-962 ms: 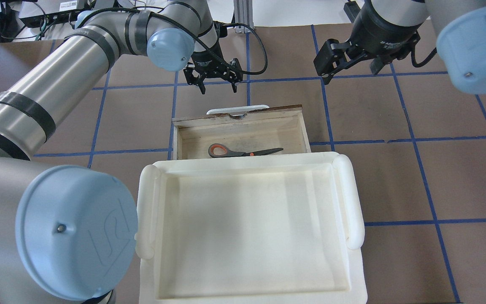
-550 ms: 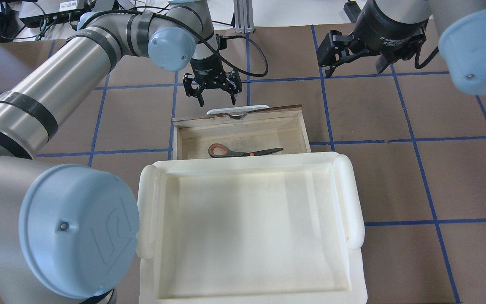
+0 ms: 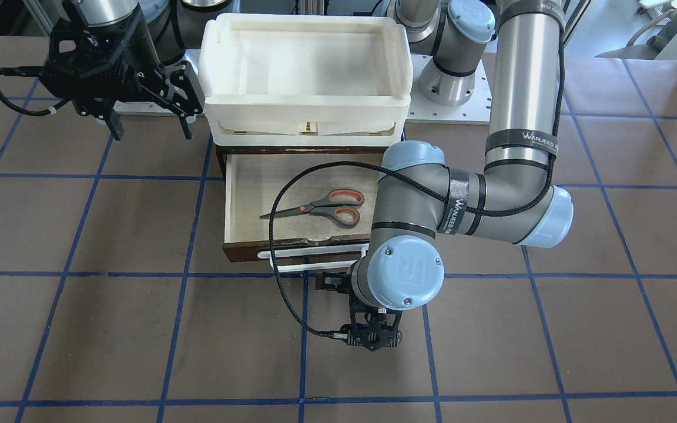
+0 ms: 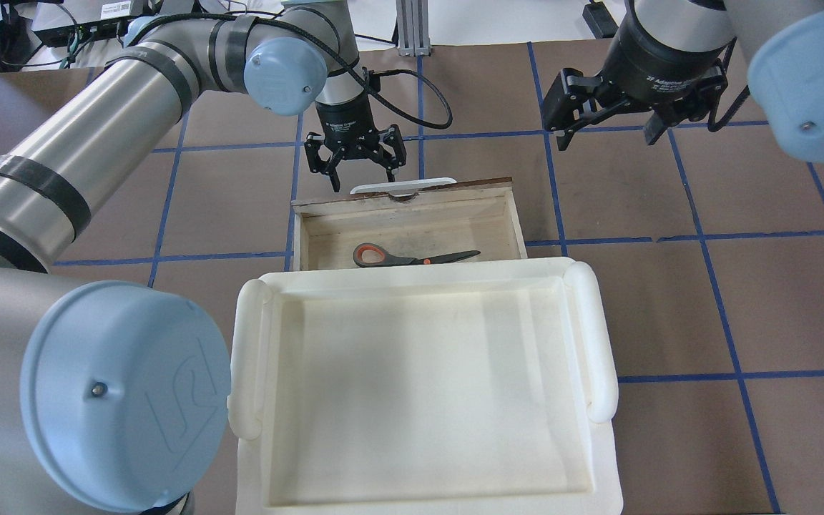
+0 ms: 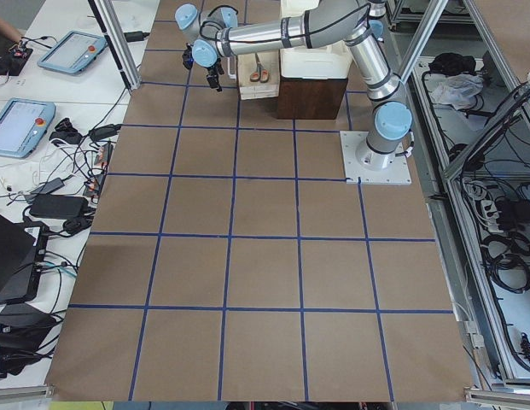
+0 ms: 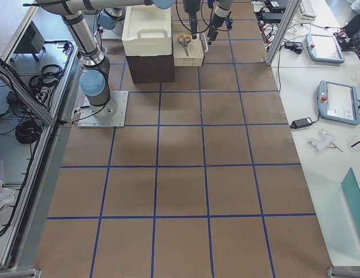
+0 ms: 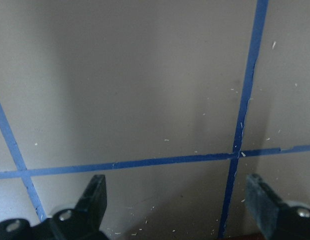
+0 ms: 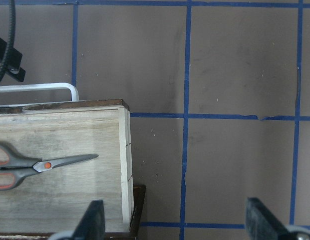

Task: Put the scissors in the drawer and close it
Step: 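Lower the left gripper against the drawer front near the handle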

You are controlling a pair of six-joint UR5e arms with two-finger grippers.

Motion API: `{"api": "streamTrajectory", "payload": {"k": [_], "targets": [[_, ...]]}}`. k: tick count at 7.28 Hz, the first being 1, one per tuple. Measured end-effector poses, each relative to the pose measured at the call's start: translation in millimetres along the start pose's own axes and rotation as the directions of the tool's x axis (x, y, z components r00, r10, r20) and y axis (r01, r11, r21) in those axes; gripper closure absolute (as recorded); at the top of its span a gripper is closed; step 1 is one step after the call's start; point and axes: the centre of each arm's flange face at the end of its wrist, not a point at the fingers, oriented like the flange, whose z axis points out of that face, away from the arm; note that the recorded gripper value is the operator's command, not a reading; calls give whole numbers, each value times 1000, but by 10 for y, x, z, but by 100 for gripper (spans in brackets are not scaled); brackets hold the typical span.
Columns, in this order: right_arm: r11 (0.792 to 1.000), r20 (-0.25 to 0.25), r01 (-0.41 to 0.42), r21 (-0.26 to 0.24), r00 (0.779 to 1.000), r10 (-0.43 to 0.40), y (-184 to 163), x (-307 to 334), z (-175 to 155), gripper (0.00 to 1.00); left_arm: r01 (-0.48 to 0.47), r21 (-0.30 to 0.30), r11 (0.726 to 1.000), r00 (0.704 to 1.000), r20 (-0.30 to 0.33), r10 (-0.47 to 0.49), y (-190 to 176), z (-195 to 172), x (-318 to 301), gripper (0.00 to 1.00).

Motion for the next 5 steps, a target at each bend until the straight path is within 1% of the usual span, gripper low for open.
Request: {"api": "streamTrajectory", "payload": {"k": [1,3,5], "targets": [[1000,-8,-1,-9,1000,1,24,8,-10,0,-1,-10,1000,1000,1,1,18,10,13,0],[1000,-3,-1,-18,1000,1,41,3,4,0,-2,-28,1000,1000,5,2,61,13,31,0],[1000,3,0,-15,1000,0,41,-2,4,0,-2,-39,999,1000,6,3,112,-19,45,0]]}}
